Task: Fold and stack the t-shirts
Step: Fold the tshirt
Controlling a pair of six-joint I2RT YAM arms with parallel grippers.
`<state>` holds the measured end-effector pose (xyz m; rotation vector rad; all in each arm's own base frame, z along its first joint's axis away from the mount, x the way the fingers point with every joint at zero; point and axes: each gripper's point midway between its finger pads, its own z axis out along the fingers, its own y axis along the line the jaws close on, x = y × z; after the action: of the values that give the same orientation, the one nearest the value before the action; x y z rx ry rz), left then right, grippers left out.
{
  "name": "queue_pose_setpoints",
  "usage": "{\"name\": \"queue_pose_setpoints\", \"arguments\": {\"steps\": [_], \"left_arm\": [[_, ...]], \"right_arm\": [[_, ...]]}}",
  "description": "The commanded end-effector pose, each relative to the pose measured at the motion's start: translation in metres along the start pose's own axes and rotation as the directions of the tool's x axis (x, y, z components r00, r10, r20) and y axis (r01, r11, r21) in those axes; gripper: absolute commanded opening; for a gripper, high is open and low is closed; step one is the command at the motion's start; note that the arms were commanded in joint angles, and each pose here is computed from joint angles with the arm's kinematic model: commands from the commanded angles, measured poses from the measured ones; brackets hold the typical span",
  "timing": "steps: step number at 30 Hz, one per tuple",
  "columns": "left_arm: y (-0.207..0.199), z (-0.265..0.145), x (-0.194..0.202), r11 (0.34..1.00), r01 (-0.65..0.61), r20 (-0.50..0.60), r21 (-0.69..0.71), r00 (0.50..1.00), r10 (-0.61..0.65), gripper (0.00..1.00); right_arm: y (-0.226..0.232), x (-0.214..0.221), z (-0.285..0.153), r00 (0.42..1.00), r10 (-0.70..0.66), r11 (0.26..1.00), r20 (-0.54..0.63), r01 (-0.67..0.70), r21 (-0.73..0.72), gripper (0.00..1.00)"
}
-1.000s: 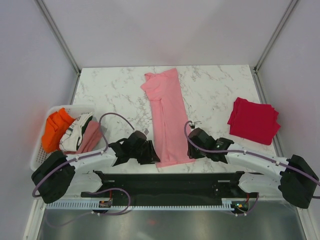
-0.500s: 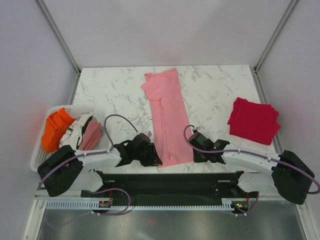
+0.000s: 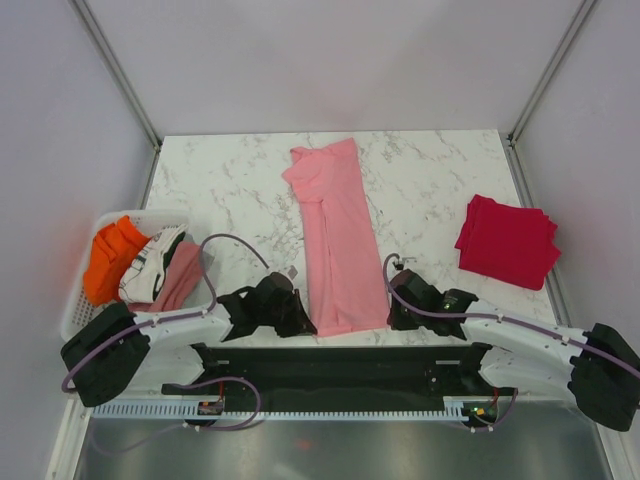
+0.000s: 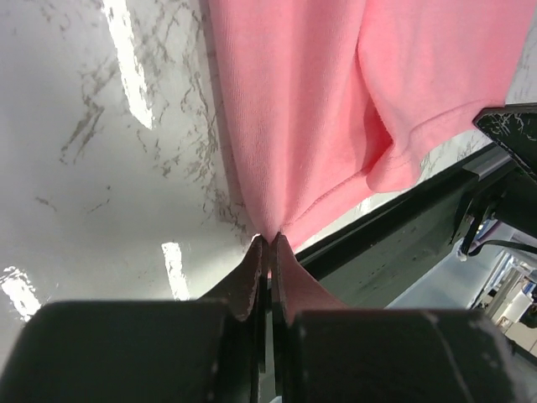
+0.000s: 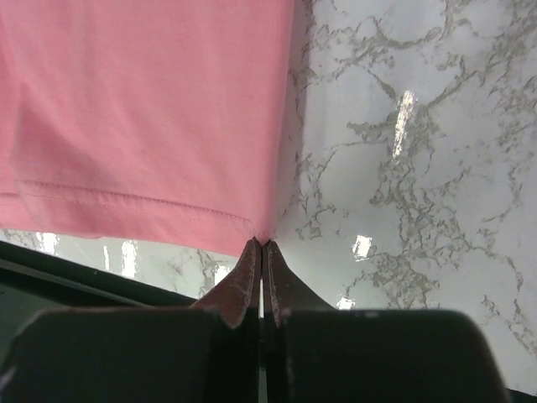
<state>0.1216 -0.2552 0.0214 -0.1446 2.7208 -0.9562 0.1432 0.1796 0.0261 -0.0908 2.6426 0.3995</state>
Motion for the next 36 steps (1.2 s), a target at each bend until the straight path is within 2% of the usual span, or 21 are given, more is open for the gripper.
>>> {"name": "queue_pose_setpoints", "arguments": {"steps": [1,9,15,17,21,27,31,35,36], "left_arm": [[0.002,-0.008,0.010,1.000,0.020,-0.014,0.018,1.000,-0.020,0.02],[-0.003,-0.025,0.020,0.997,0.035,-0.033,0.074,0.999,-0.033,0.02],[-0.014,-0.040,-0.007,0.985,0.065,-0.017,0.157,0.998,-0.063,0.02],[-0.017,-0.045,-0.025,0.984,0.060,0.026,0.168,0.998,-0.065,0.02],[-0.029,-0.053,-0.055,0.981,0.056,0.065,0.185,0.995,-0.069,0.02],[-0.044,-0.052,-0.107,0.974,0.065,0.092,0.219,0.992,-0.087,0.02],[-0.048,-0.051,-0.153,0.977,0.063,0.148,0.203,0.985,-0.094,0.02],[-0.047,-0.046,-0.194,0.984,0.067,0.211,0.163,0.972,-0.101,0.02],[-0.049,-0.047,-0.212,0.988,0.061,0.268,0.139,0.959,-0.097,0.02]], "right_arm": [[0.006,0.003,-0.009,0.999,0.035,0.998,0.006,-0.035,-0.053,0.00],[0.020,-0.007,-0.031,0.997,0.066,0.989,0.046,-0.059,-0.139,0.00],[0.022,-0.042,-0.043,0.985,0.065,0.994,0.162,-0.050,-0.095,0.00],[0.022,-0.058,-0.047,0.977,0.052,0.997,0.206,-0.039,-0.066,0.00],[0.015,-0.087,-0.040,0.975,0.031,0.999,0.221,-0.038,0.025,0.00],[0.023,-0.146,-0.032,0.966,0.043,0.998,0.256,-0.051,0.024,0.00],[0.036,-0.187,-0.026,0.960,0.038,0.999,0.277,-0.046,0.020,0.00],[0.032,-0.215,-0.001,0.964,0.044,0.996,0.262,-0.065,0.068,0.00],[0.029,-0.223,0.002,0.961,0.045,0.994,0.273,-0.072,0.087,0.00]]}}
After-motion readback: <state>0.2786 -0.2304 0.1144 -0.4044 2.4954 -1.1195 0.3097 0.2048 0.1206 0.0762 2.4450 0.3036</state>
